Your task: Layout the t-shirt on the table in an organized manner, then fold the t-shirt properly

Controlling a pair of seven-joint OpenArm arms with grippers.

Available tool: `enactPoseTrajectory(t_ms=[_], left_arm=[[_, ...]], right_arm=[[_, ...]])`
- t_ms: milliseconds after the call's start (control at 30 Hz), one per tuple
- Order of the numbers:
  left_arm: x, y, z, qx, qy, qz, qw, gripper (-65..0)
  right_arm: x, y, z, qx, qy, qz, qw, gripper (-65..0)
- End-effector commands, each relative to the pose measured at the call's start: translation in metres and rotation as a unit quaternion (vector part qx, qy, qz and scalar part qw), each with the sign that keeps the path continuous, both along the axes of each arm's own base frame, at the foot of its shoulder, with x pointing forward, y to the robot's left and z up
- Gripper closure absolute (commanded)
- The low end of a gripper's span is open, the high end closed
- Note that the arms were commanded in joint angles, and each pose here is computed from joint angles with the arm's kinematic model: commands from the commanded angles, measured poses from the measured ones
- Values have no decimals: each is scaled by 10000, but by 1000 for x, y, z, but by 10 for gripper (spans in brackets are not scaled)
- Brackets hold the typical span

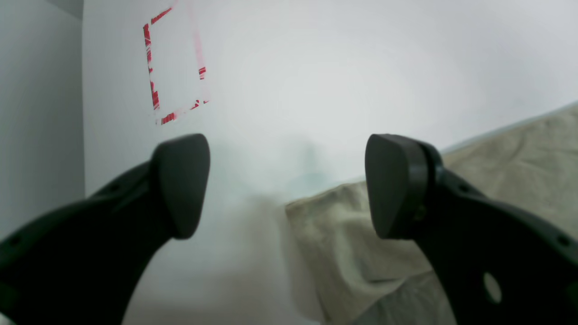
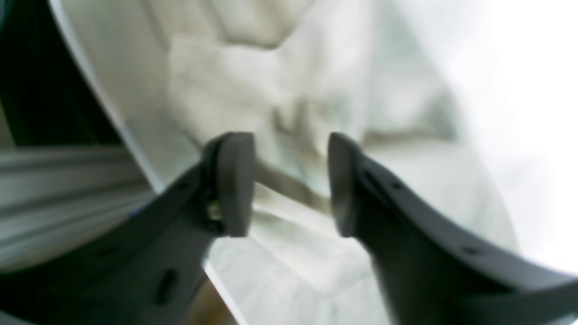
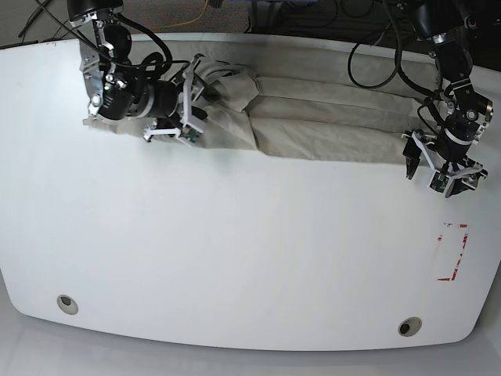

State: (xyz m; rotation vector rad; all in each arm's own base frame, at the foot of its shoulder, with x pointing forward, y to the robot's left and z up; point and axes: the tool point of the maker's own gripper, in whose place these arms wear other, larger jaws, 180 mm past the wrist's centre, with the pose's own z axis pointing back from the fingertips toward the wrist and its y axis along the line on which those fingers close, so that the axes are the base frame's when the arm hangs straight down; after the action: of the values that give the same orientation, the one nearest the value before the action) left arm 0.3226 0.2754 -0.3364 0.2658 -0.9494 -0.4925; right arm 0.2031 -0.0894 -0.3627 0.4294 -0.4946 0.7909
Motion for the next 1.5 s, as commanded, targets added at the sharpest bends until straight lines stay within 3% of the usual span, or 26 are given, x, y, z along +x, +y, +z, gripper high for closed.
enactPoseTrajectory(t_ms=[0, 233, 400, 667, 967, 1133, 1467], left_arm=[[8, 2, 17, 33, -270, -33, 9996, -512], [8, 2, 16, 26, -265, -29, 9996, -512], [8, 2, 15, 15, -258, -27, 9997, -512], [9, -3, 10, -20, -191, -101, 9998, -512], [9, -5, 9, -21, -179, -115, 9998, -512], [9, -5, 10, -18, -186, -117, 9998, -512], [8, -3, 11, -1, -197, -99, 9998, -512]], right_arm=[[5, -26, 5, -128, -124, -376, 9991, -359], [-1, -54, 3, -124, -73, -1063, 9942, -369], [-14, -53, -3, -110, 101, -1038, 9945, -369], [-22, -26, 5, 500, 154, -665, 9964, -370], [-16, 15, 11, 727, 84, 13, 9973, -372], [-11, 33, 16, 795, -10, 354, 9962, -372], [-14, 32, 1, 578, 224, 679, 9958, -370]])
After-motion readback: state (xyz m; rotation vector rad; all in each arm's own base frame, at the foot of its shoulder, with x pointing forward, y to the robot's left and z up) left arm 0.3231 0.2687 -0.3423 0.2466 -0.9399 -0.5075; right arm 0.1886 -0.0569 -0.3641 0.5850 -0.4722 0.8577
